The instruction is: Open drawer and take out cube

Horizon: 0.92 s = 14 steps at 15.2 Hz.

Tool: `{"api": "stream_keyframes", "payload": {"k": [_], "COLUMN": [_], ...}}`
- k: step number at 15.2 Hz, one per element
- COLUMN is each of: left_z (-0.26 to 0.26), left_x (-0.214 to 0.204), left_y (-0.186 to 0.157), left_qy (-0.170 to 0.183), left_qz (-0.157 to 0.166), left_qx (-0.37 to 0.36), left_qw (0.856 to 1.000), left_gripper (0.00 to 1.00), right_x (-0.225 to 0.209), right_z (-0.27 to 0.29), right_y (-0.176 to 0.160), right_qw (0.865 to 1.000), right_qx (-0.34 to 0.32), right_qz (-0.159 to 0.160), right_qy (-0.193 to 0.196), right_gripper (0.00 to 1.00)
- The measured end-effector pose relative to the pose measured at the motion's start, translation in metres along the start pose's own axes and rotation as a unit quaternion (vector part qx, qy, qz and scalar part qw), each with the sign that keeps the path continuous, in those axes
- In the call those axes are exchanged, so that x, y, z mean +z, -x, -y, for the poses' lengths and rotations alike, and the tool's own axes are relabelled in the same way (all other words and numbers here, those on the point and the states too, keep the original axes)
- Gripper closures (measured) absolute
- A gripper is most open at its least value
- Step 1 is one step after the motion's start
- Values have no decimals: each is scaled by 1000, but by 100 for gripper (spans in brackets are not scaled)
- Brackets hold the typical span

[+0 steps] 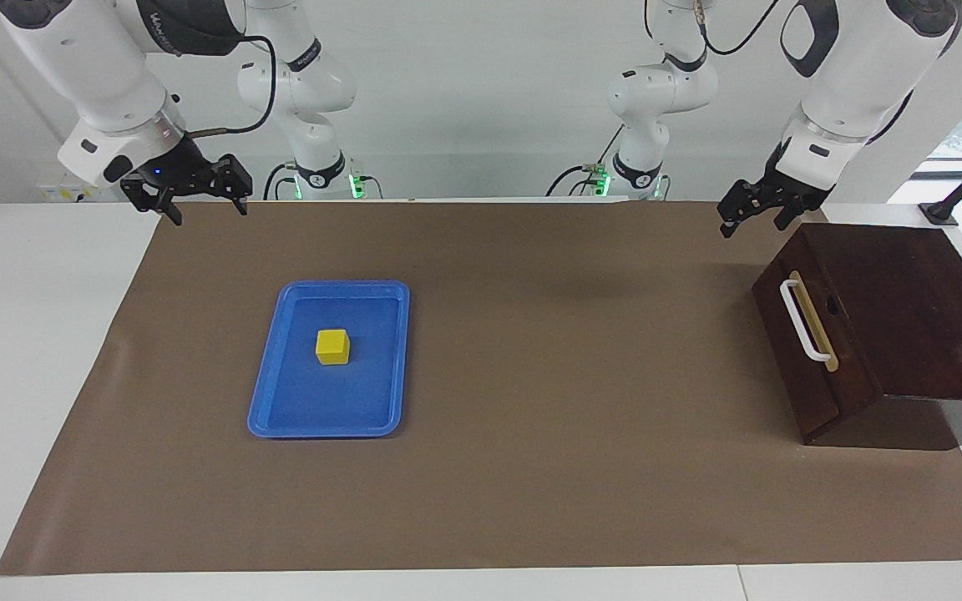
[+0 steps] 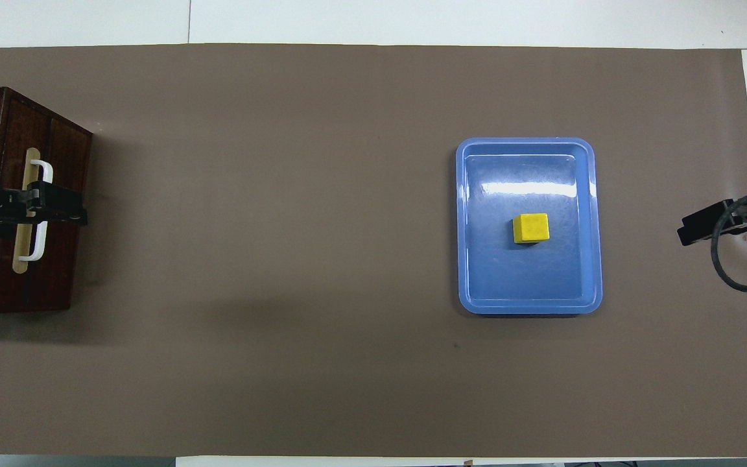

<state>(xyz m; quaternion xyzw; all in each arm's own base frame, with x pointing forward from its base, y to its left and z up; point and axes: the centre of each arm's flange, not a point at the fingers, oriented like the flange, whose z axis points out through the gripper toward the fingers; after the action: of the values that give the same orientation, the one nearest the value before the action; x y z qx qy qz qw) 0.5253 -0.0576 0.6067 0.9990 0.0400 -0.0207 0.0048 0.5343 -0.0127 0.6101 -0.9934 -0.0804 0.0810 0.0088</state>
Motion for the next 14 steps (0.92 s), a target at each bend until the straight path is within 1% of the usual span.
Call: {"api": "stream_keyframes", "payload": {"k": [1, 3, 5, 10, 14], "left_z": [0, 0, 0, 0, 0], "left_x": [-2, -2, -1, 0, 1], "left_y": [1, 1, 1, 3, 4], "left_qy": [0, -1, -1, -3, -3], "left_qz": [0, 2, 3, 13, 14], "left_qx": [1, 3, 5, 6, 12], "left_qw": [1000, 1000, 1000, 1000, 1000], "left_gripper": [0, 0, 0, 0, 0], "right_x": [0, -1, -3, -4, -4], "right_z": [0, -2, -2, 1, 1], "right_y": [0, 0, -2, -3, -3], "right_qw": [1000, 1000, 1000, 999, 999], "right_qx": [0, 1, 9, 37, 41], "right_qz": [-1, -2, -10, -12, -13], "right_qy": [1, 17, 23, 23, 23], "right_gripper": [0, 0, 0, 0, 0]}}
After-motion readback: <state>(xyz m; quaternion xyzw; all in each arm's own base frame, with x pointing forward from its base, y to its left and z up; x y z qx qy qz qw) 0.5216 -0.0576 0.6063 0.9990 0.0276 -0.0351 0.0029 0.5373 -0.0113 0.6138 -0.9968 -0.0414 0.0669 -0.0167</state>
